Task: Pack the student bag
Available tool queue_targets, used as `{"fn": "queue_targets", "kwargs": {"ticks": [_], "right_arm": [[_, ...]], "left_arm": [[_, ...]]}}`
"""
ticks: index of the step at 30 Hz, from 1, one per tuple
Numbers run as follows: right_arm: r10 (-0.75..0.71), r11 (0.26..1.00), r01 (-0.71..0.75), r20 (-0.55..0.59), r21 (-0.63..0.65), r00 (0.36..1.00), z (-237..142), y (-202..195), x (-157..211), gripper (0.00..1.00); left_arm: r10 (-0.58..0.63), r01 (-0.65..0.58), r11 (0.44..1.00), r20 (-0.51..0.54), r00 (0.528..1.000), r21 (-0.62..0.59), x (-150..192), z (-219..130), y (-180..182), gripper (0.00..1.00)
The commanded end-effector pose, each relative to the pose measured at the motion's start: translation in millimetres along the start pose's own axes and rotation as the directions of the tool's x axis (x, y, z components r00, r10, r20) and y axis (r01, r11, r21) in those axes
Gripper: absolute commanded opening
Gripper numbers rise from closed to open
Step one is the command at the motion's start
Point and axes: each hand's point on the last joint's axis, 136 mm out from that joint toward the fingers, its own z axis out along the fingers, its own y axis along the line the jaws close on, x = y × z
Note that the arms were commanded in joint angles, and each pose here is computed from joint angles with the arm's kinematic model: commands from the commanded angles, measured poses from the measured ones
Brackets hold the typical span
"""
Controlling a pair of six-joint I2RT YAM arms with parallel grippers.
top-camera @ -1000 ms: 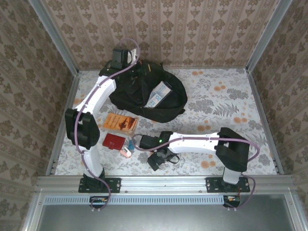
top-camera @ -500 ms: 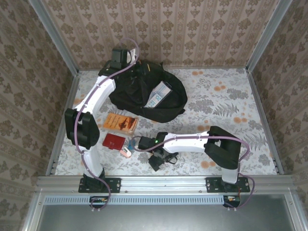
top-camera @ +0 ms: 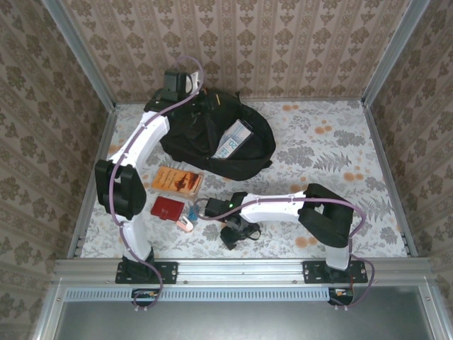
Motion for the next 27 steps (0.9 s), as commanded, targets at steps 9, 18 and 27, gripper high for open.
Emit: {"fn": "queue_targets", "kwargs": {"ticks": [9,18,27], "right_arm": [[0.023,1.0,-0.023,-0.004,0.002,1.0,11.9,-9.3,1.5,0.6],[0.024,1.0,-0.024,0.054,-0.001,0.998,-15.0,-13.6,-1.8,0.52],[0.069,0.998,-0.067,0.196,-0.02,0.978,-87.4,-44.2,-27.3,0.52]], "left_arm": [[0.024,-0.027,0.999,0.051,0.998,0.043,-12.7,-20.4,-19.5,0.0],[0.027,-0.029,0.999,0.053,0.998,0.041,-13.3,-21.8,-20.3,0.0],[0.033,-0.035,0.999,0.057,0.998,0.04,-14.2,-24.4,-22.1,0.0]]}}
